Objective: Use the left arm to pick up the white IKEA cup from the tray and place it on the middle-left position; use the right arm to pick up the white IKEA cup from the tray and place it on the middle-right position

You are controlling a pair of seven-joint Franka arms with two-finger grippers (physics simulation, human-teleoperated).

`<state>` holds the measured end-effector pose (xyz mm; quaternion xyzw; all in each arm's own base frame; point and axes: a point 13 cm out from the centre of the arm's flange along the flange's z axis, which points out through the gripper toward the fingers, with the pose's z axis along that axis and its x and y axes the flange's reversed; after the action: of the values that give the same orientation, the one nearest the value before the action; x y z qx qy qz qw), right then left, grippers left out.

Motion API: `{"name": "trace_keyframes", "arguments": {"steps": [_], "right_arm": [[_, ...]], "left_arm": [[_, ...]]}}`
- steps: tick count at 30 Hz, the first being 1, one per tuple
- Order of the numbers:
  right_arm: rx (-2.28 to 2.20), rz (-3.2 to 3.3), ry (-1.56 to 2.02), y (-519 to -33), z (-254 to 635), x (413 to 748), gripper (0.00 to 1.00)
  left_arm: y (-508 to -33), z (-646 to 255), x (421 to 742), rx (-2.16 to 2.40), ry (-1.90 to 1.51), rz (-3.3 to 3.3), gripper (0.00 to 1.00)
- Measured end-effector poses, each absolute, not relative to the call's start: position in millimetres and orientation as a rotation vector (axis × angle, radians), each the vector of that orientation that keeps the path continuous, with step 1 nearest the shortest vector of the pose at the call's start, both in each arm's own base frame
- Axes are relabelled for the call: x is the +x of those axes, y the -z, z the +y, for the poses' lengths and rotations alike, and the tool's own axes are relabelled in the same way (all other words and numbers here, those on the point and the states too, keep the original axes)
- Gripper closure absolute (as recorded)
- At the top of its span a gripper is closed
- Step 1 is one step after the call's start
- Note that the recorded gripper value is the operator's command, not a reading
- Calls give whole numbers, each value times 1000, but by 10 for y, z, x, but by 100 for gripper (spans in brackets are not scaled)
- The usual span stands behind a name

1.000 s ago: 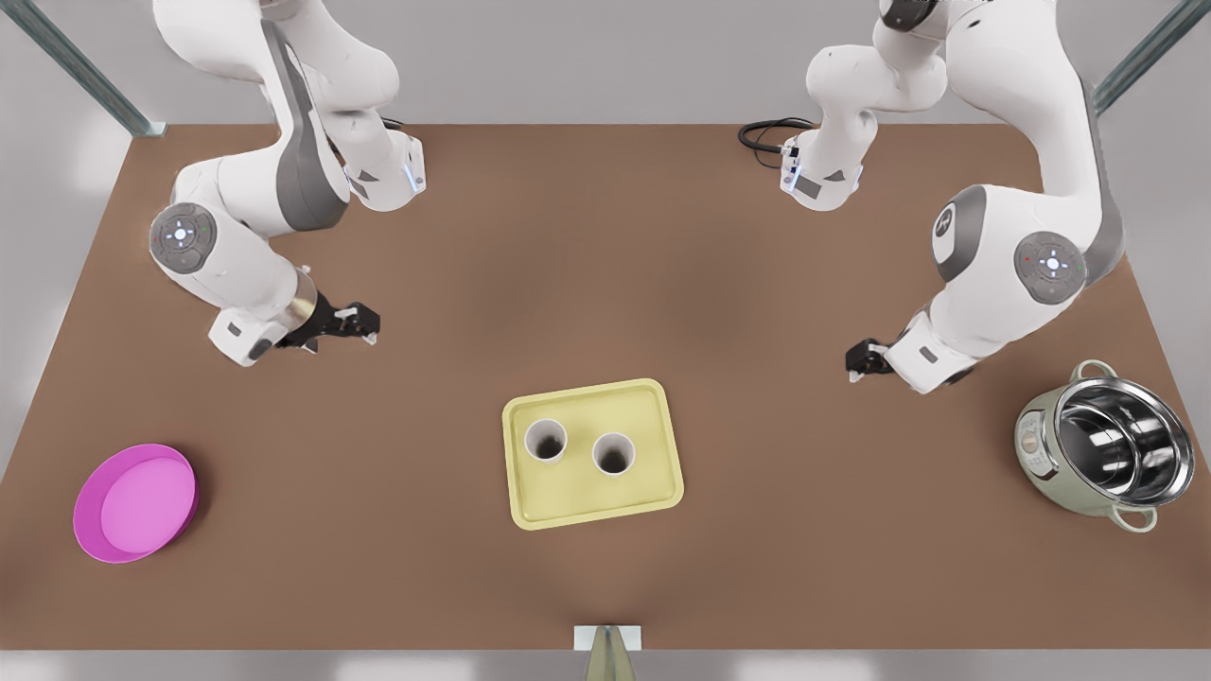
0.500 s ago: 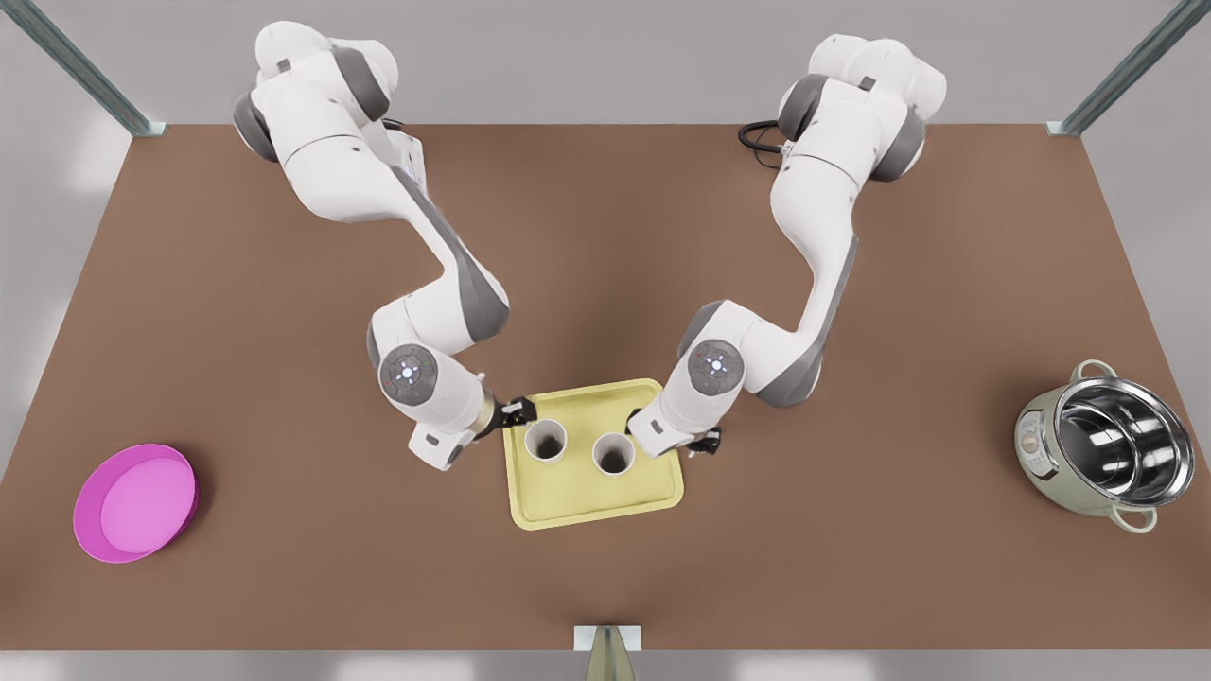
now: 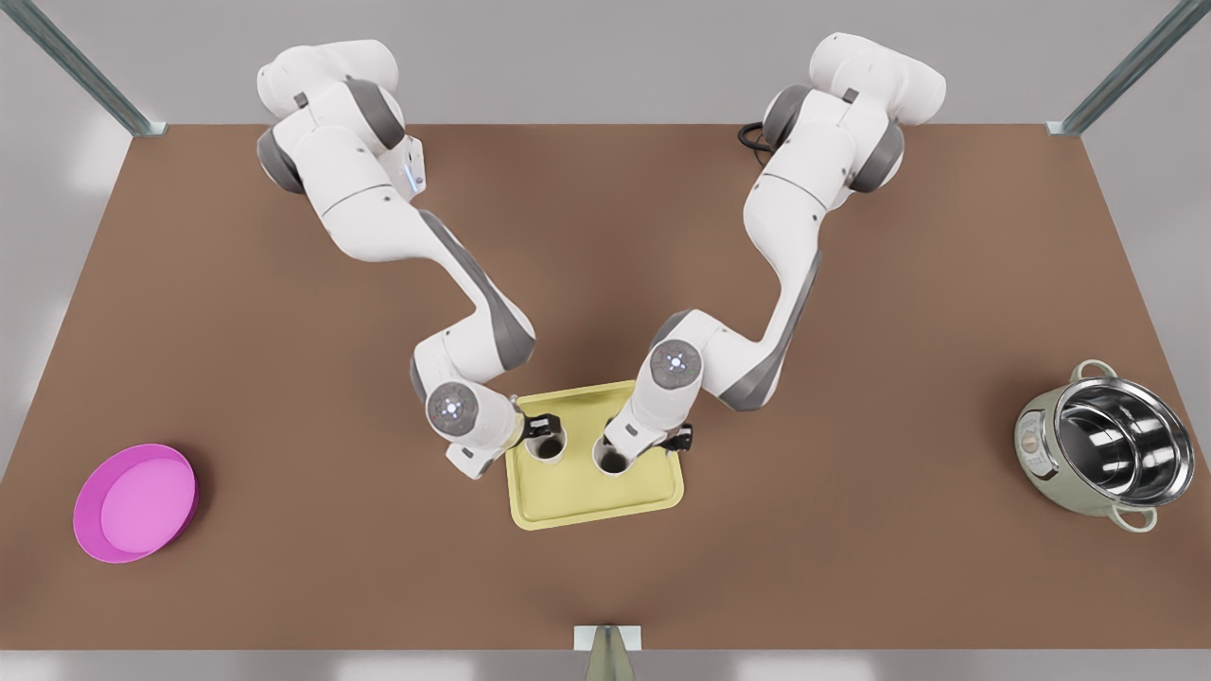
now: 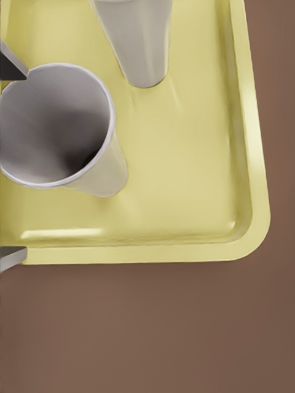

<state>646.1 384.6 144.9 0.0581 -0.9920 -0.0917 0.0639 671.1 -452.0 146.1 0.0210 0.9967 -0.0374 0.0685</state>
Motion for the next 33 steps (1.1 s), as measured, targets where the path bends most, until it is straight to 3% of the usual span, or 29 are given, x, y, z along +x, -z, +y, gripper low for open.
{"name": "trace_keyframes", "arguments": {"steps": [8, 10, 12, 13, 16, 20, 21, 22, 23, 24, 25, 27, 28, 30, 33], "right_arm": [[116, -3028, 291, -1506, 3822, 6599, 0], [105, -3029, 293, -1463, 3828, 6602, 0], [94, -3026, 292, -1369, 3827, 6602, 0], [89, -3028, 291, -1325, 3824, 6609, 0], [79, -3028, 289, -1229, 3818, 6612, 0], [70, -3017, 283, -1074, 3822, 6578, 6], [69, -3015, 283, -1047, 3827, 6568, 15], [66, -3012, 286, -1033, 3837, 6559, 32], [66, -3006, 295, -1031, 3863, 6540, 38], [67, -3000, 306, -1039, 3901, 6519, 52], [53, -2985, 336, -1061, 3951, 6492, 60], [31, -2960, 375, -1091, 4013, 6450, 77], [23, -2950, 386, -1097, 4023, 6437, 83], [12, -2934, 398, -1101, 4031, 6413, 94], [12, -2924, 412, -1194, 4046, 6400, 96]], "left_arm": [[-834, -4541, 6543, -25, 98, 3066, 0], [-856, -4604, 6522, -39, 119, 3066, 11], [-910, -4657, 6527, -60, 143, 3063, 33], [-932, -4669, 6539, -75, 156, 3060, 39], [-955, -4703, 6569, -123, 198, 3055, 51], [-986, -4728, 6605, -174, 238, 3046, 55], [-1015, -4711, 6631, -188, 245, 3042, 55], [-1053, -4684, 6666, -202, 251, 3036, 55], [-1094, -4656, 6700, -216, 257, 3032, 57], [-1134, -4634, 6727, -228, 263, 3028, 71], [-1168, -4618, 6749, -243, 272, 3025, 90], [-1226, -4587, 6786, -275, 287, 3021, 91], [-1253, -4580, 6798, -292, 295, 3020, 97], [-1287, -4564, 6816, -322, 305, 3019, 99], [-1653, -4254, 7052, -412, 326, 2987, 98]]}}
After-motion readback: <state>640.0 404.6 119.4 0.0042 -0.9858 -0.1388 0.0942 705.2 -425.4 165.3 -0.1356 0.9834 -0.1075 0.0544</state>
